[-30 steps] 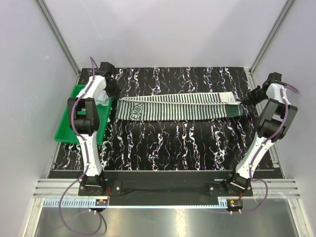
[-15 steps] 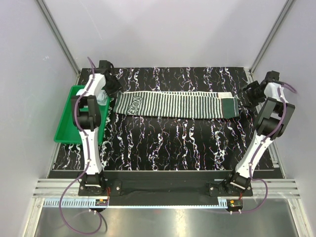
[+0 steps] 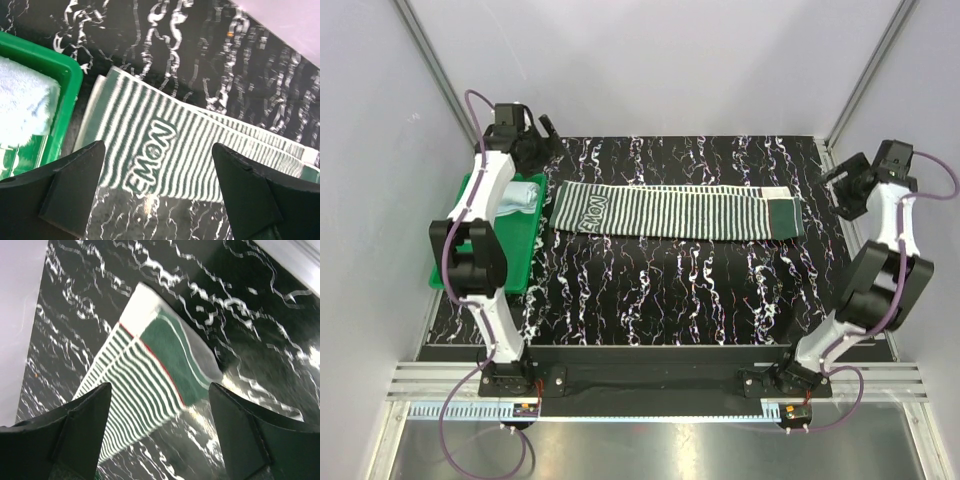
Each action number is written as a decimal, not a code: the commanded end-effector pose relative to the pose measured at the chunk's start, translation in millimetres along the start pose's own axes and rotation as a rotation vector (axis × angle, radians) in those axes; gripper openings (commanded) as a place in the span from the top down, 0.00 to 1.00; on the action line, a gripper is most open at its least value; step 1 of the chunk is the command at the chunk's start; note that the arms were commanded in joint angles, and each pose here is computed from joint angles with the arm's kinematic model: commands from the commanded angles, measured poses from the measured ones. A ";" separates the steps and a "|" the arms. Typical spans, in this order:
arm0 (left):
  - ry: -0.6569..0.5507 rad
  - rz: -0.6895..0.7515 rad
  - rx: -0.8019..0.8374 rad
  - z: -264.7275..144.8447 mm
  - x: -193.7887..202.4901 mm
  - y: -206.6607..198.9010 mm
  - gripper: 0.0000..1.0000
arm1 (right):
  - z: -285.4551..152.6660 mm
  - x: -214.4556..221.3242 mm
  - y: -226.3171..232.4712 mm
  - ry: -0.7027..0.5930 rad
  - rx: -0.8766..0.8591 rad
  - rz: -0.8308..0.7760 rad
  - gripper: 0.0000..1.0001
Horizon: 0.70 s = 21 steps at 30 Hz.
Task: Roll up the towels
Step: Fold the towel
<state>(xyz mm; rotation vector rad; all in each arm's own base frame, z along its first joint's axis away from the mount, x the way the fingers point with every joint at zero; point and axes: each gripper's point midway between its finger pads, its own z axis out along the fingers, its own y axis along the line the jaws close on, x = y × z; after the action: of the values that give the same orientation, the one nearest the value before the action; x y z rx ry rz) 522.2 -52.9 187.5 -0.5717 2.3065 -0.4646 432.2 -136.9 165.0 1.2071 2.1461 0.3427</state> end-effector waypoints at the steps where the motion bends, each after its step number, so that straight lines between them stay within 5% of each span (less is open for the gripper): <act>1: -0.060 0.079 0.094 -31.4 1.9 -30.3 0.05 | -19.6 20.5 -14.5 -0.003 -0.006 -0.054 0.15; 11: 0.041 0.380 0.163 -77.0 105.6 -92.1 0.05 | -48.9 103.4 -20.0 0.148 -0.246 -0.005 0.18; 21: -0.025 0.615 0.035 -166.0 90.1 -59.0 0.01 | -24.3 120.2 -42.0 0.173 -0.204 0.050 0.14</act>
<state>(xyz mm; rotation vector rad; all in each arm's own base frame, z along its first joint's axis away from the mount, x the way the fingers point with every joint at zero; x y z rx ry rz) 370.1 -149.6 246.8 0.0886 2.3681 -0.3513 330.5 -54.7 113.0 1.1653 2.2132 0.6552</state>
